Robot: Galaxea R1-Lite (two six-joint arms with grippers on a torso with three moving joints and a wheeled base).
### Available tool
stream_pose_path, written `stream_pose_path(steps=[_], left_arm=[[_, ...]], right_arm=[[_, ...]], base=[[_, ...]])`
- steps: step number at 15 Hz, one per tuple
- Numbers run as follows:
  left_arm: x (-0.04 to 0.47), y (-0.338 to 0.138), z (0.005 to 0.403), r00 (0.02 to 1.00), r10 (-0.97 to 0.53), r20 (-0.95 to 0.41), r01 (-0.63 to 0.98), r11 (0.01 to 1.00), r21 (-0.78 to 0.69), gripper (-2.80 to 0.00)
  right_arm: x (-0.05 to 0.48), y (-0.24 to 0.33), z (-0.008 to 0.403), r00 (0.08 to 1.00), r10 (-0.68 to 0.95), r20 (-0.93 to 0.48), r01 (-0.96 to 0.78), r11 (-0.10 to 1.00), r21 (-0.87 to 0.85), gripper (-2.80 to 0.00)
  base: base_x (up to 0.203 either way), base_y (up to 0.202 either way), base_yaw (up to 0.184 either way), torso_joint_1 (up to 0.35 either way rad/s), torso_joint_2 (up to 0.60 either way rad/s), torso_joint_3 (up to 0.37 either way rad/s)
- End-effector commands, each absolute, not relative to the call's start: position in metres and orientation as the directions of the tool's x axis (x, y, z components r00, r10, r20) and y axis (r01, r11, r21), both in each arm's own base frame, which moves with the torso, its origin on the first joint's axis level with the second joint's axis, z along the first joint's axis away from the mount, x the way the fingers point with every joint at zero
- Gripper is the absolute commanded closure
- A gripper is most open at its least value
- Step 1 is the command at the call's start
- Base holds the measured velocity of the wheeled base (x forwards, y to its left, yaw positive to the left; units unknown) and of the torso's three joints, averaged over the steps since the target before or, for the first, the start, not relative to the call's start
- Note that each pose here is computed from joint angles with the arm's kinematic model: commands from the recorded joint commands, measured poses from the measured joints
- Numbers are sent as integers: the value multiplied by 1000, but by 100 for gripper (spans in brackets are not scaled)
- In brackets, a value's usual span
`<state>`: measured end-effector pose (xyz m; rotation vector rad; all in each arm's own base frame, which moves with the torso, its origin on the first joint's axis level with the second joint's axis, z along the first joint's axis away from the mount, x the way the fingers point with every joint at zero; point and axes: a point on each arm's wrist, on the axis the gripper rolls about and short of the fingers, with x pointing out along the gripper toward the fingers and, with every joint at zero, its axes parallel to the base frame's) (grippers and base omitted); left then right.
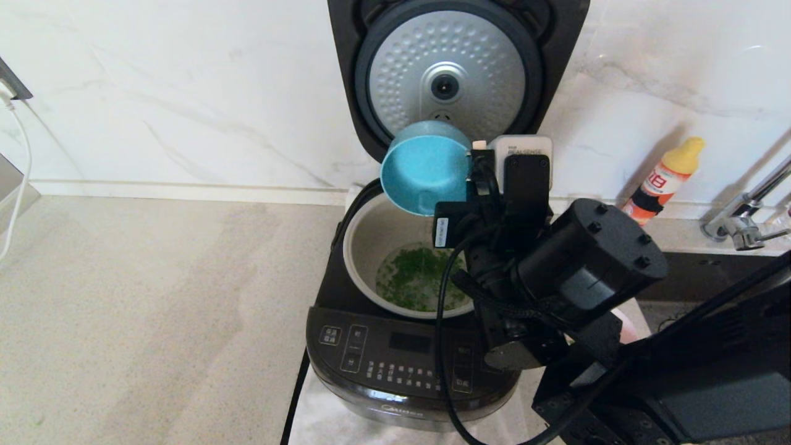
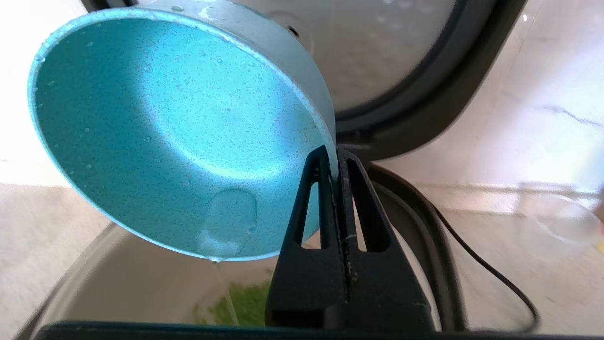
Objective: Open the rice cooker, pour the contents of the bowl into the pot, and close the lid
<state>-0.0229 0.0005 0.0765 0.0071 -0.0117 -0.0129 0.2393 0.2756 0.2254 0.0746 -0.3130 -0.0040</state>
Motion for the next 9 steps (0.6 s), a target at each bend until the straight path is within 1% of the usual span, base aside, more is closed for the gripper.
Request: stream_pose_path(steps=[1, 3, 5, 7, 9], left_arm=[[-22, 1, 74, 1000, -12, 3, 12, 1000, 8, 0], [-22, 1, 74, 1000, -12, 3, 12, 1000, 8, 0], [-22, 1, 74, 1000, -12, 3, 12, 1000, 8, 0], [-22, 1, 74, 1000, -12, 3, 12, 1000, 8, 0], [-22, 1, 74, 1000, -12, 3, 12, 1000, 8, 0]], right_arm=[[224, 258, 257, 952, -33, 304, -3, 993, 115, 0], [209, 245, 274, 969, -13, 245, -10, 996, 91, 0], [194, 228, 281, 994, 22, 108, -22, 1000, 5, 0], [179, 208, 288, 999, 36, -28, -38, 998, -46, 0], [161, 178, 307, 986, 52, -158, -58, 998, -32, 0]], base=[[0, 0, 0, 0, 0, 0], [0, 0, 0, 0, 0, 0], [0, 0, 0, 0, 0, 0], [0, 0, 0, 0, 0, 0], [0, 0, 0, 0, 0, 0]])
